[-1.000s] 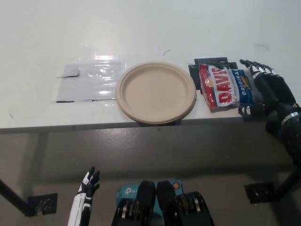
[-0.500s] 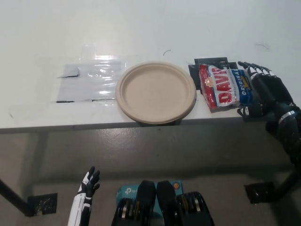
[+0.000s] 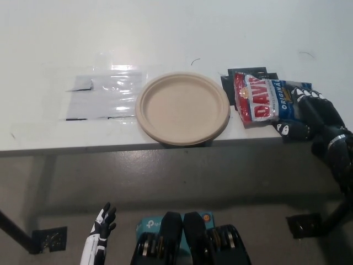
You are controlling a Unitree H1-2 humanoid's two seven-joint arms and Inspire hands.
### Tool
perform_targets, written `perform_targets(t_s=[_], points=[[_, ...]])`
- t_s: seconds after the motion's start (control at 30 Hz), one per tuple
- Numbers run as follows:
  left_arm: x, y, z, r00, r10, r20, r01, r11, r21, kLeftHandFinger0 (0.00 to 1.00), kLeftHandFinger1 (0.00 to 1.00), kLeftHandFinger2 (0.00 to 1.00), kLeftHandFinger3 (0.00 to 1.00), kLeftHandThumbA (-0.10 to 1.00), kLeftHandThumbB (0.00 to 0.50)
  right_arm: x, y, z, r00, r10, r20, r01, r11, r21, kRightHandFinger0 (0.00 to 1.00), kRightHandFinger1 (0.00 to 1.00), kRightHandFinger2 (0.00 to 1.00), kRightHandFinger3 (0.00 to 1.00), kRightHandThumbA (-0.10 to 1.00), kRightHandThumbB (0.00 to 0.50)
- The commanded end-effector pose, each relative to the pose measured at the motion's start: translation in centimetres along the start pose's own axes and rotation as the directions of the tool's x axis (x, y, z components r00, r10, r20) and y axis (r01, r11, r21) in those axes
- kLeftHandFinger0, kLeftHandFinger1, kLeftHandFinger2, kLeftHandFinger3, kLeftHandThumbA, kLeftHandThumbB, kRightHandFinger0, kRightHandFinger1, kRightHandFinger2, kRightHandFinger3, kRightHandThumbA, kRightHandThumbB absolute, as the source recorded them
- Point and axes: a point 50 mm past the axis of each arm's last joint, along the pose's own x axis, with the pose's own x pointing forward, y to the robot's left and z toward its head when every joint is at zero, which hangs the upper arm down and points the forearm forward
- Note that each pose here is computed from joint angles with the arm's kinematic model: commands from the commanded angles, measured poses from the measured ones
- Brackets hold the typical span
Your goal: The robot picks up a small bag of sunflower seeds on the right hand side and take it to the empty plate on the left hand side then pours some sunflower seeds on to the plate.
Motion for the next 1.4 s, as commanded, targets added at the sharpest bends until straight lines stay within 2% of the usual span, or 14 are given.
perform_targets(t_s=[0.0,0.27,0.37,0.47,0.5,0.53,0.57,0.6,0.63,0.73,0.87,0.97,1.23,1.37], points=[[0.0,-0.1,0.6,0.999,-0.003,0.039,0.003,1.000,-0.002,1.00,1.00,1.00,1.00,1.00,0.032,1.7,-2.8,1.0,0.998,-0.052,0.034,0.053,0.998,-0.025,1.00,1.00,1.00,1.00,1.00,0.295],[-0.1,0.1,0.6,0.999,-0.002,0.046,0.002,1.000,0.001,1.00,1.00,1.00,1.00,1.00,0.013,4.9,-4.4,1.9,0.999,0.038,-0.030,-0.041,0.993,-0.106,1.00,1.00,1.00,1.00,0.98,0.372],[0.1,0.1,0.7,0.999,-0.001,0.051,0.001,1.000,-0.002,1.00,1.00,1.00,1.00,1.00,0.029,7.1,-5.6,3.8,0.997,0.076,-0.015,-0.077,0.970,-0.229,1.00,1.00,1.00,1.00,0.71,0.487],[0.2,0.1,0.7,0.999,-0.002,0.054,0.002,1.000,0.000,1.00,1.00,1.00,1.00,1.00,0.016,8.3,-6.0,5.3,0.997,0.071,0.018,-0.060,0.935,-0.350,1.00,1.00,1.00,1.00,0.52,0.500],[0.4,0.0,0.8,0.998,0.000,0.057,0.000,1.000,-0.004,1.00,1.00,1.00,1.00,1.00,0.016,8.7,-6.2,6.0,0.998,0.053,0.030,-0.034,0.894,-0.448,0.80,1.00,1.00,1.00,0.43,0.500],[0.4,0.1,1.0,0.998,0.001,0.059,-0.001,1.000,0.002,1.00,1.00,1.00,1.00,1.00,0.015,9.1,-6.0,6.7,0.998,0.023,0.066,0.020,0.809,-0.588,0.28,0.48,0.74,0.96,0.13,0.380],[0.4,0.1,1.1,0.998,0.000,0.062,0.000,1.000,0.005,1.00,1.00,1.00,1.00,1.00,0.015,9.1,-5.8,6.9,0.995,0.008,0.104,0.062,0.760,-0.647,0.06,0.11,0.35,0.53,-0.05,0.348],[0.5,0.1,1.2,0.998,0.000,0.064,0.000,1.000,0.007,1.00,1.00,1.00,1.00,1.00,0.012,9.1,-5.7,7.0,0.992,0.000,0.125,0.084,0.741,-0.666,0.00,0.00,0.11,0.20,-0.10,0.316],[0.8,0.2,1.4,0.997,0.002,0.071,-0.003,1.000,0.013,1.00,1.00,1.00,1.00,1.00,0.004,9.0,-5.4,6.9,0.991,-0.007,0.135,0.094,0.754,-0.650,0.00,0.00,0.07,0.08,-0.10,0.313],[0.8,0.5,1.5,0.998,0.009,0.070,-0.010,1.000,0.013,1.00,1.00,1.00,1.00,1.00,0.019,8.8,-4.4,6.3,0.994,0.015,0.105,0.053,0.787,-0.615,0.00,0.00,0.05,0.04,-0.10,0.302],[1.2,1.0,1.9,0.996,0.004,0.085,-0.006,1.000,0.021,1.00,1.00,1.00,1.00,1.00,0.004,8.1,-2.8,5.4,0.996,0.008,0.089,0.038,0.862,-0.505,0.00,0.01,0.17,0.06,-0.10,0.287],[1.2,1.2,1.9,0.996,0.003,0.089,-0.005,1.000,0.026,1.00,1.00,1.00,1.00,1.00,0.000,7.6,-1.5,4.9,0.998,0.020,0.060,0.008,0.904,-0.427,0.00,0.01,0.43,0.12,-0.10,0.240],[0.6,1.3,1.3,0.997,0.016,0.072,-0.017,1.000,0.010,1.00,1.00,1.00,1.00,1.00,0.012,6.5,1.4,4.1,0.999,0.034,0.025,-0.025,0.955,-0.295,0.00,0.15,0.80,0.71,-0.10,0.220],[0.5,1.4,1.2,0.997,0.022,0.067,-0.023,1.000,0.009,1.00,1.00,1.00,1.00,1.00,0.012,5.7,2.7,4.0,0.998,-0.020,0.061,0.032,0.978,-0.206,0.00,0.26,0.86,0.84,-0.10,0.219]])
